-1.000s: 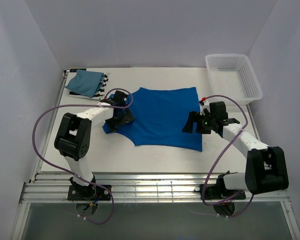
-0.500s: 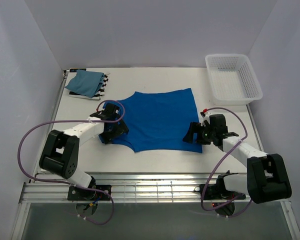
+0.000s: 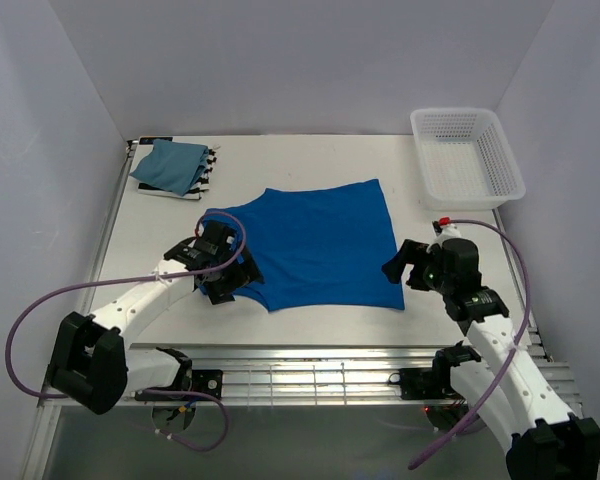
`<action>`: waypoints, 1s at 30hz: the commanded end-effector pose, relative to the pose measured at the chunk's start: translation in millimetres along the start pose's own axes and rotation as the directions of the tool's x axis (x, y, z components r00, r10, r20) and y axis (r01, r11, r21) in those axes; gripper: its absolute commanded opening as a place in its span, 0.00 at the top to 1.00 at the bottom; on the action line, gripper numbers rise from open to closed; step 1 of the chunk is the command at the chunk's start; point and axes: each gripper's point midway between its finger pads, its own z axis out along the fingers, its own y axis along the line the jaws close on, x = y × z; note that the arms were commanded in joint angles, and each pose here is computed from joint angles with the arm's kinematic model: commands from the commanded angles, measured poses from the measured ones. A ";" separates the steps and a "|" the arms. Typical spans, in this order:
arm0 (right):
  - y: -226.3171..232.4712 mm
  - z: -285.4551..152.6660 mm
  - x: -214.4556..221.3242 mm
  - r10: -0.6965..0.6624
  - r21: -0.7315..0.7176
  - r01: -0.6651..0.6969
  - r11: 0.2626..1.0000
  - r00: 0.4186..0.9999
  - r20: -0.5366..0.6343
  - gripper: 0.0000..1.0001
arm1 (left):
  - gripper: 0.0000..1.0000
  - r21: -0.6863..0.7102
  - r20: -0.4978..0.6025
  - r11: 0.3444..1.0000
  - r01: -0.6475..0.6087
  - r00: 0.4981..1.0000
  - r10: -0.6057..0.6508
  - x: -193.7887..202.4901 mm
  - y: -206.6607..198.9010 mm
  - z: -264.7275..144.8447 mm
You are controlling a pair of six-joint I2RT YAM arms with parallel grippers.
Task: Fold and stack the tank tops
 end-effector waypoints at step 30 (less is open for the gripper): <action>-50.2 -1.2 72.2 0.172 0.236 -0.132 0.963 0.973 -0.155 0.10 | 0.69 -0.082 -0.219 0.997 -0.002 0.975 -0.016 79.4 8.8 61.3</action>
